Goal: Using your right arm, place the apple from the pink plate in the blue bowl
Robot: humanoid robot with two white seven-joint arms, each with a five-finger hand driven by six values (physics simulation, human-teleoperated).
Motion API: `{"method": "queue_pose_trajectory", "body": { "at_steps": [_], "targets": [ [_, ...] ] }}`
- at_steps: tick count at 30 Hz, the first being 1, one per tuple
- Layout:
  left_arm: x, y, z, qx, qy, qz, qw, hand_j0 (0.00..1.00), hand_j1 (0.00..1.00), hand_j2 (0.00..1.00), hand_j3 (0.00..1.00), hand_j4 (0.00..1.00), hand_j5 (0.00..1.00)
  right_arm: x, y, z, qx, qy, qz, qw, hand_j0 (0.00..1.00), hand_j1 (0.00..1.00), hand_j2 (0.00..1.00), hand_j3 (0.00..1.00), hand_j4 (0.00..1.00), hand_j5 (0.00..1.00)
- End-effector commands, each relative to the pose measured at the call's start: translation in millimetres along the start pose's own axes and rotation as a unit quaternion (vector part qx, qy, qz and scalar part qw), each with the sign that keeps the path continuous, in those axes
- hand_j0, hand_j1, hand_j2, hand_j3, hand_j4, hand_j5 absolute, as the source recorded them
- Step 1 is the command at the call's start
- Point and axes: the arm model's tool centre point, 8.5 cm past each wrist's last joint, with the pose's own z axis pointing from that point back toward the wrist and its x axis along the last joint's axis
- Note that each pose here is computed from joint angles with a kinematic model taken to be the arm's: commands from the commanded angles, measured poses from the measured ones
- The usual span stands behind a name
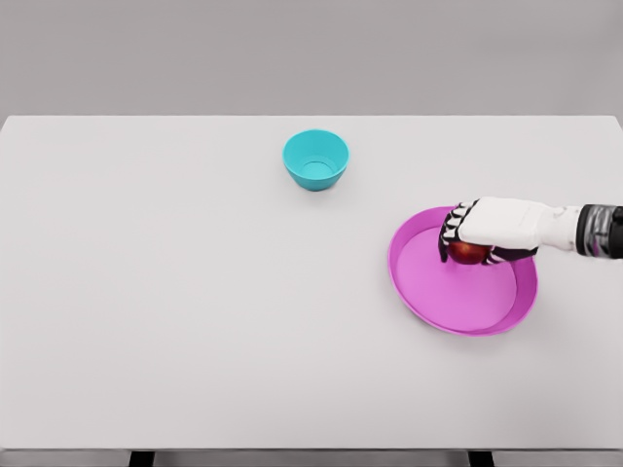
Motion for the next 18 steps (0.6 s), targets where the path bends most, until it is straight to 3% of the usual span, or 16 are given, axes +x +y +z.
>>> {"method": "queue_pose_trajectory", "body": {
  "at_steps": [1,9,18],
  "targets": [
    [0,0.0,0,0.0,0.0,0.0,1.0,1.0,1.0,1.0,1.0,1.0,1.0,-0.6,-1.5,0,-0.003,0.0,-0.002,1.0,0.46,0.46,0.46,0.46,0.46,0.46],
    [0,0.0,0,0.0,0.0,0.0,1.0,1.0,1.0,1.0,1.0,1.0,1.0,-5.8,-33.9,-3,-0.033,0.005,0.02,0.9992,0.46,0.46,0.46,0.46,0.46,0.46],
    [0,0.0,0,0.0,0.0,0.0,1.0,1.0,1.0,1.0,1.0,1.0,1.0,-16.1,-70.3,-20,-0.075,0.006,0.02,0.997,0.46,0.46,0.46,0.46,0.46,0.46]
  ]
}}
